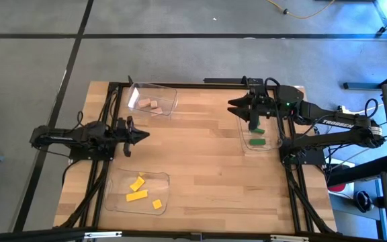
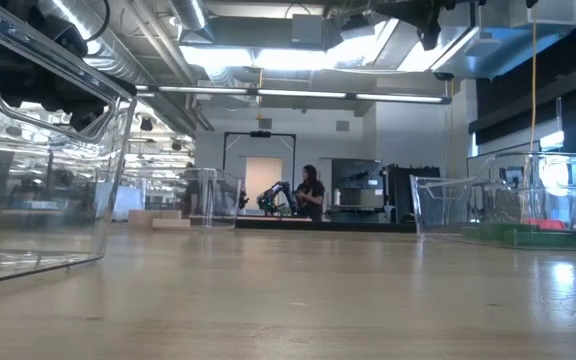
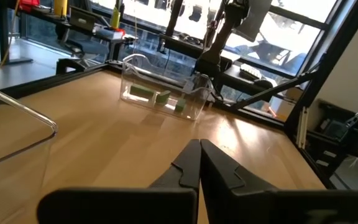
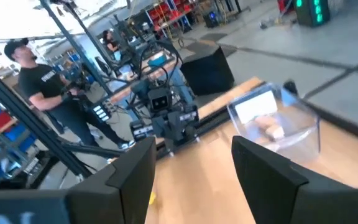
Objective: Sort & place blocks by color
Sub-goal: Return to Home Position
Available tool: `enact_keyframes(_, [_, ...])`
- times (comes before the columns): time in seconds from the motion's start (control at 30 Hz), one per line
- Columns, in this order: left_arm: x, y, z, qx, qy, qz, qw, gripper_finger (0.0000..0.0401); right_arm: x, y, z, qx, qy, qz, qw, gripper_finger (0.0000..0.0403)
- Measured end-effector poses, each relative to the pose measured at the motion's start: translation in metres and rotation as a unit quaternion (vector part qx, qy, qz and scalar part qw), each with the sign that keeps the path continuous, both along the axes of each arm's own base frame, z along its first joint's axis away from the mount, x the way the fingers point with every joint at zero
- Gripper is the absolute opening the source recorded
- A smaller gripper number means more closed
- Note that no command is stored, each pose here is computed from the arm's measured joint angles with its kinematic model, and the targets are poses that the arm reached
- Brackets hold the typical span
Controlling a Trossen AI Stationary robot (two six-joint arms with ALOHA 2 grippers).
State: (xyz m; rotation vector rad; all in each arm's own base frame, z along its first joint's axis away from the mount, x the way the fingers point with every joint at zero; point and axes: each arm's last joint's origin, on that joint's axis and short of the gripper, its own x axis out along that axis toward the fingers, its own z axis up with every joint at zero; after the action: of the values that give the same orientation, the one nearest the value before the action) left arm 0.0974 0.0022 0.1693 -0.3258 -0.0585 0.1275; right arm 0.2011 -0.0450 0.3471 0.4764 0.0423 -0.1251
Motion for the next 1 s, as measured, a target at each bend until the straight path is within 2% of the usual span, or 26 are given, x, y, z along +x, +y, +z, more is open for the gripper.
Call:
enact_keyframes(0.07, [0.0,0.0,0.0,0.0,-0.001,0.002,1.0,0.0,0.0,0.0,-0.002,0.018,0.007,0.002,1.0,0.0214])
enact_keyframes(0.17, [0.0,0.0,0.0,0.0,-0.001,0.002,1.0,0.0,-0.003,0.001,-0.005,0.014,0.027,0.003,1.0,0.0211])
enact_keyframes(0.27, [0.0,0.0,0.0,0.0,-0.001,0.002,1.0,0.0,-0.008,0.002,-0.007,0.0,0.048,0.005,0.999,0.0184])
enact_keyframes(0.37, [0.0,0.0,0.0,0.0,-0.001,0.002,1.0,0.0,-0.017,0.004,-0.005,-0.019,0.055,0.008,0.998,0.0126])
enact_keyframes(0.47, [0.0,0.0,0.0,0.0,-0.001,0.002,1.0,0.0,-0.03,0.008,-0.001,-0.039,0.048,0.024,0.998,0.0044])
enact_keyframes(0.53, [0.0,0.0,0.0,0.0,-0.001,0.002,1.0,0.0,-0.04,0.011,-0.004,-0.043,0.032,0.035,0.998,0.0013])
enact_keyframes(0.67, [0.0,0.0,0.0,0.0,0.0,0.002,1.0,0.0,-0.055,0.018,-0.023,-0.035,-0.017,0.043,0.998,0.0005])
enact_keyframes(0.83, [0.0,0.0,0.0,0.0,0.0,0.003,1.0,0.0,-0.06,0.03,-0.056,-0.006,-0.103,0.065,0.992,0.0002])
enact_keyframes(1.0, [0.0,0.0,0.0,0.0,0.0,0.003,1.0,0.0,-0.062,0.044,-0.09,0.015,-0.089,0.075,0.993,0.0002])
